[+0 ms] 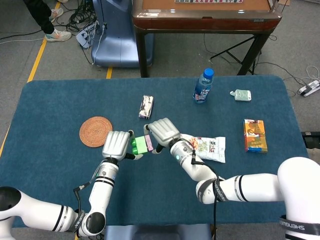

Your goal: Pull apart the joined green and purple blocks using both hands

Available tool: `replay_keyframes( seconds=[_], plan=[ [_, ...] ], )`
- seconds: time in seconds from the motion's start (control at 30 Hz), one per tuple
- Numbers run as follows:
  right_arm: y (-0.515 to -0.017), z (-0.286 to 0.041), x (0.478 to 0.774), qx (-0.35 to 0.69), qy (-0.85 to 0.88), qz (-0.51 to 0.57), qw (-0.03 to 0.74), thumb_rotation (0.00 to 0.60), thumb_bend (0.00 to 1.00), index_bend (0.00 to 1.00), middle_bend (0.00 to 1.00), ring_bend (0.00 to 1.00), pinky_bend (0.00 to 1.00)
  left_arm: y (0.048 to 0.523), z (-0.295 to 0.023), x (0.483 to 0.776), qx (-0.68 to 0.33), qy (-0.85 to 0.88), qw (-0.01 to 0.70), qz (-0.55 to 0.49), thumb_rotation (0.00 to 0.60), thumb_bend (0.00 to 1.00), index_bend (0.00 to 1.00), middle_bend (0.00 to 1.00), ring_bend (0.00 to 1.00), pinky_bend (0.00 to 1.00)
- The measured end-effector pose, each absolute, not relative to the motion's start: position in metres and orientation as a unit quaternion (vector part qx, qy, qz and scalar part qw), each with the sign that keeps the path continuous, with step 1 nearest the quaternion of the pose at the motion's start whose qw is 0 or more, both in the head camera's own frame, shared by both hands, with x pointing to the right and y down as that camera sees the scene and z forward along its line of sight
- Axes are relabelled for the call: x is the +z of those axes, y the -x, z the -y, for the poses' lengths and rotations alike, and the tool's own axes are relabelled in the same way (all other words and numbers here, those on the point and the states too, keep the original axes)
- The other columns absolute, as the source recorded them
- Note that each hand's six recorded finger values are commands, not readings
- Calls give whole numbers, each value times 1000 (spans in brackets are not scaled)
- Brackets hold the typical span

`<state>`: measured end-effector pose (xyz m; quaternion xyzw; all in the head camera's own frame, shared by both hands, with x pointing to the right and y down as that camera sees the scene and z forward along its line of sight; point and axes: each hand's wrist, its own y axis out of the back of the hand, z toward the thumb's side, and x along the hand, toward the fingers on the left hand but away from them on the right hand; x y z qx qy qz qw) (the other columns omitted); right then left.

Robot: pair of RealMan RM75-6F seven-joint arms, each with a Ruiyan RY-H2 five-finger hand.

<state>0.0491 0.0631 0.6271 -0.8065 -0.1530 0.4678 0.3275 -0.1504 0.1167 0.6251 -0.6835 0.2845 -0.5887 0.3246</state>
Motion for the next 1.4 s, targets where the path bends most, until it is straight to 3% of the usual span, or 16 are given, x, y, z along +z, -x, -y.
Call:
replay_keyframes(
  seconds=[0.53, 0.7, 0.83, 0.9, 1.0, 1.07, 1.17, 1.27, 1.4],
  plan=[
    [-59, -62, 630, 469, 807, 158, 322, 600, 221, 539, 1000, 1000, 1000, 156, -119, 631, -591, 679, 324, -290, 401, 0, 546, 1000, 1000, 1000],
    [-68, -63, 633, 474, 804, 158, 322, 600, 221, 539, 1000, 1000, 1000, 159, -121, 633, -592, 680, 322, -290, 421, 0, 546, 1000, 1000, 1000],
    [-78, -64, 638, 482, 800, 157, 322, 600, 220, 540, 1000, 1000, 1000, 163, -126, 638, -594, 681, 320, -283, 478, 0, 546, 1000, 1000, 1000],
    [-82, -65, 642, 486, 797, 156, 322, 600, 202, 540, 1000, 1000, 1000, 164, -129, 641, -596, 683, 318, -280, 485, 0, 544, 1000, 1000, 1000],
    [-84, -67, 649, 489, 795, 156, 323, 600, 88, 524, 1000, 1000, 1000, 164, -132, 646, -596, 684, 317, -277, 485, 0, 486, 1000, 1000, 1000],
    [-84, -68, 654, 489, 795, 156, 324, 600, 9, 424, 995, 1000, 1000, 164, -134, 650, -594, 686, 315, -277, 483, 0, 382, 1000, 1000, 1000],
    [-83, -69, 662, 487, 795, 157, 325, 600, 0, 216, 973, 1000, 1000, 164, -137, 655, -594, 687, 315, -275, 491, 0, 195, 1000, 1000, 1000],
    [-81, -70, 664, 481, 799, 160, 323, 600, 0, 79, 947, 1000, 1000, 166, -137, 655, -591, 687, 317, -279, 526, 0, 96, 1000, 1000, 1000],
    [-81, -69, 660, 468, 804, 168, 325, 600, 0, 17, 895, 974, 1000, 171, -136, 653, -587, 686, 318, -290, 597, 0, 54, 1000, 996, 1000]
  ],
)
